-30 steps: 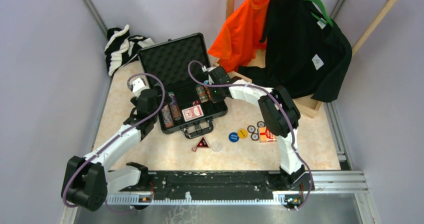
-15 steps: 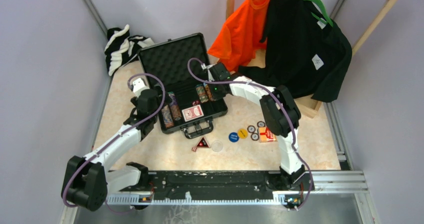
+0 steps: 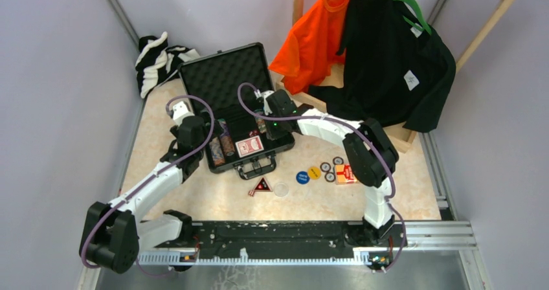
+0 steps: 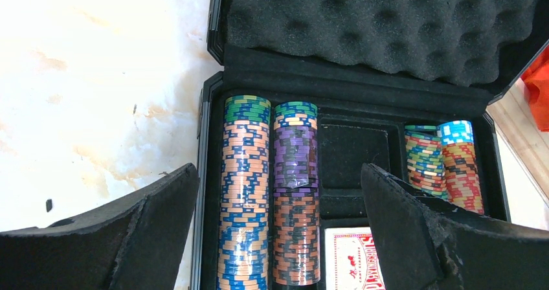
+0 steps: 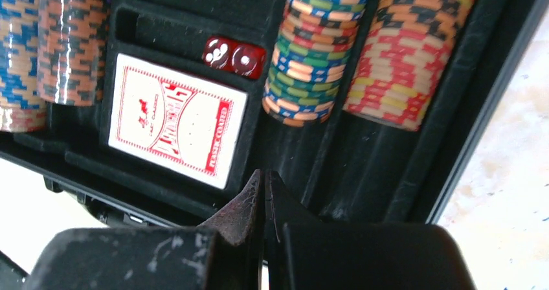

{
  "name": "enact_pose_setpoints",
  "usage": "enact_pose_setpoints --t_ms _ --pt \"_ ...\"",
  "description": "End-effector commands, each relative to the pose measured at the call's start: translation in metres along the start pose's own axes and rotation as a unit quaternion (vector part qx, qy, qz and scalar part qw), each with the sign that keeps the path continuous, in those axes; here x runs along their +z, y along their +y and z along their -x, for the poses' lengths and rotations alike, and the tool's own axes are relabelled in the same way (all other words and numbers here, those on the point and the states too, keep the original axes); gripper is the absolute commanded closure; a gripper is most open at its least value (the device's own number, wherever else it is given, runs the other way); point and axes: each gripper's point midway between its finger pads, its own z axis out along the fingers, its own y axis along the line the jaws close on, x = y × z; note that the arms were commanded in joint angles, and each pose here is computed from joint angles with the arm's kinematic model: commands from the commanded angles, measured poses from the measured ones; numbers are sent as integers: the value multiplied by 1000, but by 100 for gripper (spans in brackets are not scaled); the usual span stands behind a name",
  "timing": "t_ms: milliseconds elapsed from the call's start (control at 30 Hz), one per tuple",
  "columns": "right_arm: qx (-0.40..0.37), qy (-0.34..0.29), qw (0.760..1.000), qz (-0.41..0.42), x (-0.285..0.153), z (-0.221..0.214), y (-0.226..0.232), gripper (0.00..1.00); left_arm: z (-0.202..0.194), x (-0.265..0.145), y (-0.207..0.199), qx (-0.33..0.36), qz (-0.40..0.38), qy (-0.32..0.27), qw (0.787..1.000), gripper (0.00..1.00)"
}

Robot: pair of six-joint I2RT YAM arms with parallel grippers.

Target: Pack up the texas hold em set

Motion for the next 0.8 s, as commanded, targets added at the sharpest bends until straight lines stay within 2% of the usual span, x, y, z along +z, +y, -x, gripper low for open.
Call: enact_pose_setpoints --t_ms 0,333,767 --pt "3 -32 999 24 -4 17 16 100 3 -2 -6 -4 -15 -7 1000 0" --pt "-14 -13 1000 -11 26 25 0 100 5 -4 -5 -1 -15 -10 1000 0" --pt "-23 -28 999 -28 31 73 -29 100 3 -2 -6 3 -18 -7 1000 0"
